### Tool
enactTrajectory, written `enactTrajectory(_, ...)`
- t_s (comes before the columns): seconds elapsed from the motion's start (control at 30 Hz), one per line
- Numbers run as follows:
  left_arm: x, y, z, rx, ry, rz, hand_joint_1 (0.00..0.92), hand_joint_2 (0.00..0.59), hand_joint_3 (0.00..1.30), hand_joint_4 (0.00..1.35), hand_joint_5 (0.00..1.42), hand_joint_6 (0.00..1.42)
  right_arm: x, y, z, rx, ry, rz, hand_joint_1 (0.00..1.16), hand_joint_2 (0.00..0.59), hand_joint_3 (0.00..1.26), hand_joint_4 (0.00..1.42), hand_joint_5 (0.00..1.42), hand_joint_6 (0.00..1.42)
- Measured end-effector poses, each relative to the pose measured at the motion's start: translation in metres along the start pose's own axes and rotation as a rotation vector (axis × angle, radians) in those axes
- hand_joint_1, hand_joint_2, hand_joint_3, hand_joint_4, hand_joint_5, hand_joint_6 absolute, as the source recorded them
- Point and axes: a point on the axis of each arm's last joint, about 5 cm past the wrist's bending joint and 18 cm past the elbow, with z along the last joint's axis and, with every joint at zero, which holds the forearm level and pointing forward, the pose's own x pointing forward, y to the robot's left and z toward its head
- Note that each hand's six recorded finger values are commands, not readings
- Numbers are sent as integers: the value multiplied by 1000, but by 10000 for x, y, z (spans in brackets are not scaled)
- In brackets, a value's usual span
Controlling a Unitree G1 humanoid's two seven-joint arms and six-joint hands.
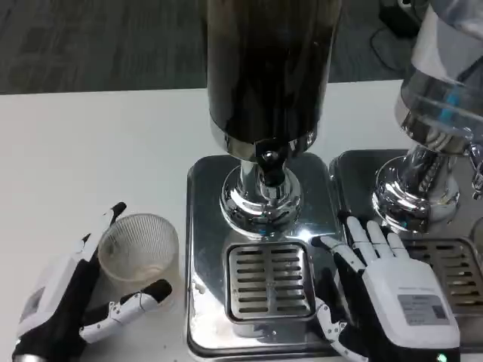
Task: Grasp the cup under the faucet to collect the drink, then remove the cup.
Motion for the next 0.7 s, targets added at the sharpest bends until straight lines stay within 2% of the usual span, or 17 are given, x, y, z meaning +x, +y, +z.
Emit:
enactTrajectory(0.43,128,-25,36,-4,-35,-24,294,67,0,0,218,114,4,6,17,12,9,-5,509,560,307,22,0,72)
enactTrajectory(0.6,157,-23,47,-5,-50,-5,457,111,116,160,365,274,6,7,20,18,11,-5,510,560,313,22,0,96)
enactTrajectory(0.7,153,-44,54,0,-62,17,470,119,156,207,405,295,6,7,19,19,13,-5,510,560,315,22,0,100)
